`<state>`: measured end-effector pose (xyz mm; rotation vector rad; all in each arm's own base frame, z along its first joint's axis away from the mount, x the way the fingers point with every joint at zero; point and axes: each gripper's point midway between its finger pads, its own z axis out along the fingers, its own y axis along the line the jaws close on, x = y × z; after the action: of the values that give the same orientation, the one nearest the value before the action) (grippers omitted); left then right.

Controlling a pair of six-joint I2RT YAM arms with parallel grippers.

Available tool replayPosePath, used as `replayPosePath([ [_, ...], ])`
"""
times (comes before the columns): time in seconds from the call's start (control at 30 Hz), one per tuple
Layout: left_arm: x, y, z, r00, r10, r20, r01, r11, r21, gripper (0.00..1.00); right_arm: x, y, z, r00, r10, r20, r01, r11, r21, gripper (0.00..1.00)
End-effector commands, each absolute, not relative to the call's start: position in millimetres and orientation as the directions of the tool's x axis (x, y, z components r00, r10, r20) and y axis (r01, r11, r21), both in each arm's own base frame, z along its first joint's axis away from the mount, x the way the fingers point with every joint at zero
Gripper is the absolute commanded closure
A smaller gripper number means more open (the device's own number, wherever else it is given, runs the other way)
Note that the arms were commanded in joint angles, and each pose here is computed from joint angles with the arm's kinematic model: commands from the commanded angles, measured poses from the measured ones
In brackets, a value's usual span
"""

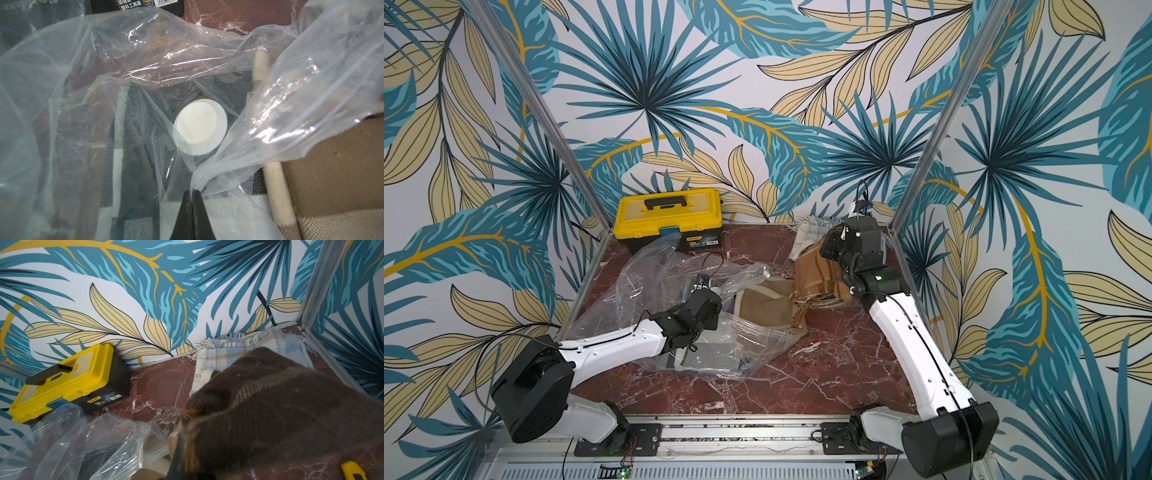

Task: Take the blanket out of the vacuum bag
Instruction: Place the blanket at the corner of the board.

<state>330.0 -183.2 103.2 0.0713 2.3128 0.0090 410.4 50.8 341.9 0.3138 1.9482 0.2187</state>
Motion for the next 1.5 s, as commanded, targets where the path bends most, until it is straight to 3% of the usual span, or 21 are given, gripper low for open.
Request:
replayPosePath([
  [0.0,321.3,-157.2,101.4,-0.694,0.054,-0.718,-0.021,0.995,0.095,1.00,432.2,43.1,376.4,-0.252,0.302,-0.920,0.104,0.953,0.284,1.00],
  [0.2,314.1,-141.2,99.2,-0.706,0.029,-0.707,-0.069,0.992,0.110,1.00,465.8,29.7,400.4,-0.140,0.322,-0.936,0.135,0.943,0.304,1.00],
  [0.6,311.9,-133.1,106.9,-0.697,0.033,-0.716,-0.071,0.991,0.115,1.00,529.3,-14.3,383.0,0.065,0.406,-0.911,0.330,0.853,0.404,1.00],
  [0.93,311.8,-130.6,102.3,-0.704,0.023,-0.710,-0.077,0.991,0.109,1.00,571.5,-29.2,387.2,0.198,0.483,-0.853,0.394,0.757,0.521,1.00],
  [1.13,311.5,-131.4,98.0,-0.711,0.032,-0.703,-0.064,0.992,0.110,1.00,565.3,-57.6,365.2,0.334,0.501,-0.798,0.516,0.611,0.600,1.00],
  [1.37,314.5,-133.4,99.4,-0.710,0.056,-0.702,-0.036,0.993,0.115,1.00,522.8,-80.7,275.8,0.419,0.549,-0.723,0.636,0.391,0.665,1.00],
  [1.47,315.2,-134.4,97.8,-0.712,0.054,-0.700,-0.029,0.994,0.107,1.00,497.9,-86.8,242.1,0.403,0.546,-0.735,0.690,0.347,0.636,1.00],
])
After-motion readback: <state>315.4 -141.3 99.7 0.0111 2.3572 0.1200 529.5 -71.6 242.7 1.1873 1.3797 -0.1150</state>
